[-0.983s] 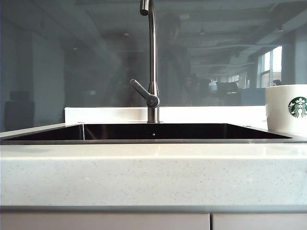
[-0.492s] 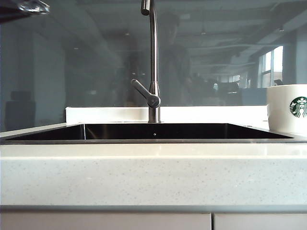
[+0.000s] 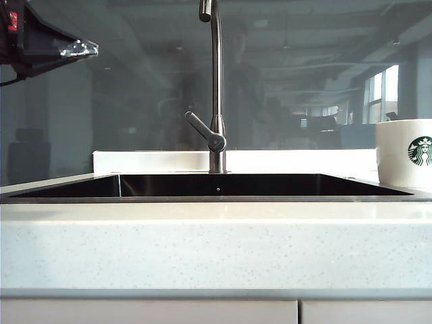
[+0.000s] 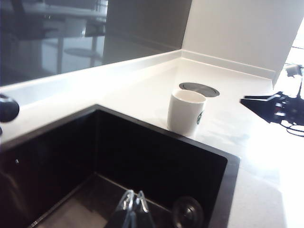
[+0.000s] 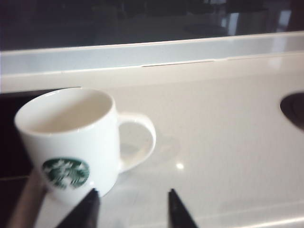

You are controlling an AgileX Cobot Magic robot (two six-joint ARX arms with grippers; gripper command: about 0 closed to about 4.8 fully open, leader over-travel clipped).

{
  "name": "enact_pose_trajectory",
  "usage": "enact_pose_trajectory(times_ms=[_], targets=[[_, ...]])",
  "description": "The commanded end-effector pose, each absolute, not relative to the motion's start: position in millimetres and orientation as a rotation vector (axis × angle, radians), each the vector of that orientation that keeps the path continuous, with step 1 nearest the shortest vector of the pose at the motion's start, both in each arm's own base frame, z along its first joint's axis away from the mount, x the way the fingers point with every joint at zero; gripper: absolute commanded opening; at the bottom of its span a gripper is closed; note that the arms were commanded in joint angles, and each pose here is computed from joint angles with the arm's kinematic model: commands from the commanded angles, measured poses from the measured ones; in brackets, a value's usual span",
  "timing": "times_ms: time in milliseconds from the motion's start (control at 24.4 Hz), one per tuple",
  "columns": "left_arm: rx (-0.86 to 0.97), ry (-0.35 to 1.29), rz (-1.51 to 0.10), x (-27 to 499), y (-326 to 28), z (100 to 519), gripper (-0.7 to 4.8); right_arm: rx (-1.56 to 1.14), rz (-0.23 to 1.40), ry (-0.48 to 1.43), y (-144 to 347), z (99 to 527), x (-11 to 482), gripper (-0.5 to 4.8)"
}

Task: Pick up the mug next to the sink, go to the faucet to get some water, pour the water into the sink, and finally put the mug back to its place.

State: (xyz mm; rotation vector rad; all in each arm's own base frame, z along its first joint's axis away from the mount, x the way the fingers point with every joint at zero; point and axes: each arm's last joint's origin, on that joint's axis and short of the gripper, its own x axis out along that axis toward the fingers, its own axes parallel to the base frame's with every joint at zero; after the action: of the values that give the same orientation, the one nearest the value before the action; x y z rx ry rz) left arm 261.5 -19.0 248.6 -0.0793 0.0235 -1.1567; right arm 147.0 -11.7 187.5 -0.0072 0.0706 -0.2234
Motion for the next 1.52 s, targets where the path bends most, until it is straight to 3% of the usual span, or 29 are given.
enact_pose_trajectory(times_ms=[41, 451, 1270, 1393, 1516], targets=[[-0.06, -0.006, -1.17, 260.6, -19.4, 252.9, -0.05, -0.09, -0.243, 0.098, -19.4, 201.2, 177.8, 1.93], [-0.052, -0.027, -1.187, 259.7, -19.8, 256.2, -0.05, -0.022, -0.058, 0.134, -73.5, 190.7, 207.2, 1.94], [-0.042, -0.064, -1.17, 259.7, -22.4, 260.4, -0.05, -0.03, 0.065, 0.217, -78.7, 164.6, 285.3, 1.99], [-0.043, -0.063, -1.17, 259.7, -22.4, 260.3, -0.05, -0.03, 0.071, 0.216, -78.4, 158.9, 289.5, 0.91], [-0.046, -0.063, -1.158, 260.0, -22.2, 260.2, -0.05, -0.031, 0.07, 0.215, -78.5, 158.1, 289.9, 0.7]])
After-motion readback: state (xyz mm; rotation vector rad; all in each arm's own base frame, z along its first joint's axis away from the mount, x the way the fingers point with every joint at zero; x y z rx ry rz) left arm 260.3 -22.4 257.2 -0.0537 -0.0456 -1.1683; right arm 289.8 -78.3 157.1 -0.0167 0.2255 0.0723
